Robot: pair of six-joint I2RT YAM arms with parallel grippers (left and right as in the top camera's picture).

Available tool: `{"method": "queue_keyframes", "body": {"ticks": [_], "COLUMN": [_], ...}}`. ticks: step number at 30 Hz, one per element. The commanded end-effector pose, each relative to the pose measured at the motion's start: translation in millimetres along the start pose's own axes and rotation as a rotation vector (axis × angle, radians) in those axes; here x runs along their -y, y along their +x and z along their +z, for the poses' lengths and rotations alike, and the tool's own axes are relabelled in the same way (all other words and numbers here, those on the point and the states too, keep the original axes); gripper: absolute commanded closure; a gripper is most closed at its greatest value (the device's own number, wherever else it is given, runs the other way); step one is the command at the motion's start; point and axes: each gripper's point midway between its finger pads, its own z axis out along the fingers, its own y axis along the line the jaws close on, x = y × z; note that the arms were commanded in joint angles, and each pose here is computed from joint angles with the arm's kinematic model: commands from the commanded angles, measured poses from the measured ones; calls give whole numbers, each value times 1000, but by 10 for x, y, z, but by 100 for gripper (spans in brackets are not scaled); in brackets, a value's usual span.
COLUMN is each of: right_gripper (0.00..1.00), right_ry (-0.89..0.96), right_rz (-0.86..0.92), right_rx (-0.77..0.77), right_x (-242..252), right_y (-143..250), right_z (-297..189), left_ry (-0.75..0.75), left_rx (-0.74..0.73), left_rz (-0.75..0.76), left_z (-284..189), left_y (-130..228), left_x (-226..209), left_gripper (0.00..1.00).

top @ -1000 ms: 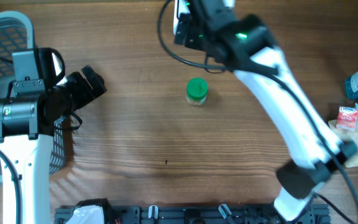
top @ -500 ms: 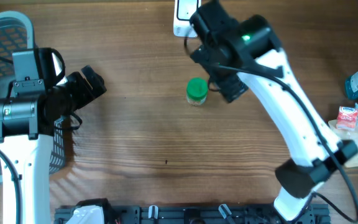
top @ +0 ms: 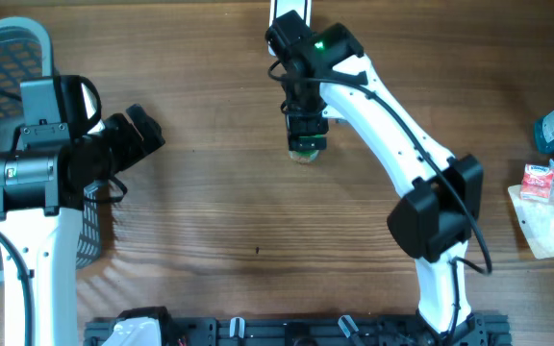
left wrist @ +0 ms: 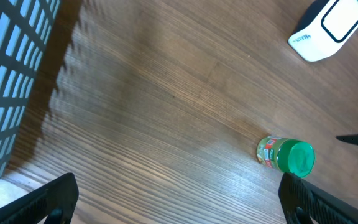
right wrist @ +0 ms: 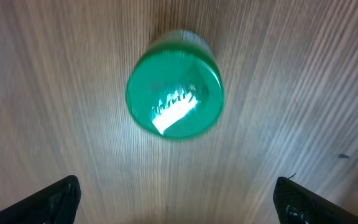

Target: Scan the item barcode

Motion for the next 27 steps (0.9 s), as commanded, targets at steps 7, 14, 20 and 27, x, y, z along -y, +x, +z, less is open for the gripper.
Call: {"method": "queue_keyframes", "body": {"ticks": [7,14,20,27], "right_gripper": [0,0,0,0], "right_ry": [57,123,100,88], "right_rz": [83,77,2,-53], "right_rx": [42,76,96,86], "right_x": [-70,10,-57,-67], "right_y": [-239,-262,-293,-269], "right_z": [294,549,725,857], "left_ry": [4,4,4,5], "left_rx": [29,29,30,30], "left_rz": [-10,-10,-10,-9], "left_z": [-79,-79,-79,-79], "left_y": [-49,-49,-49,-51], "left_x": [-2,-2,-1,0], "left_gripper": [0,0,0,0]}}
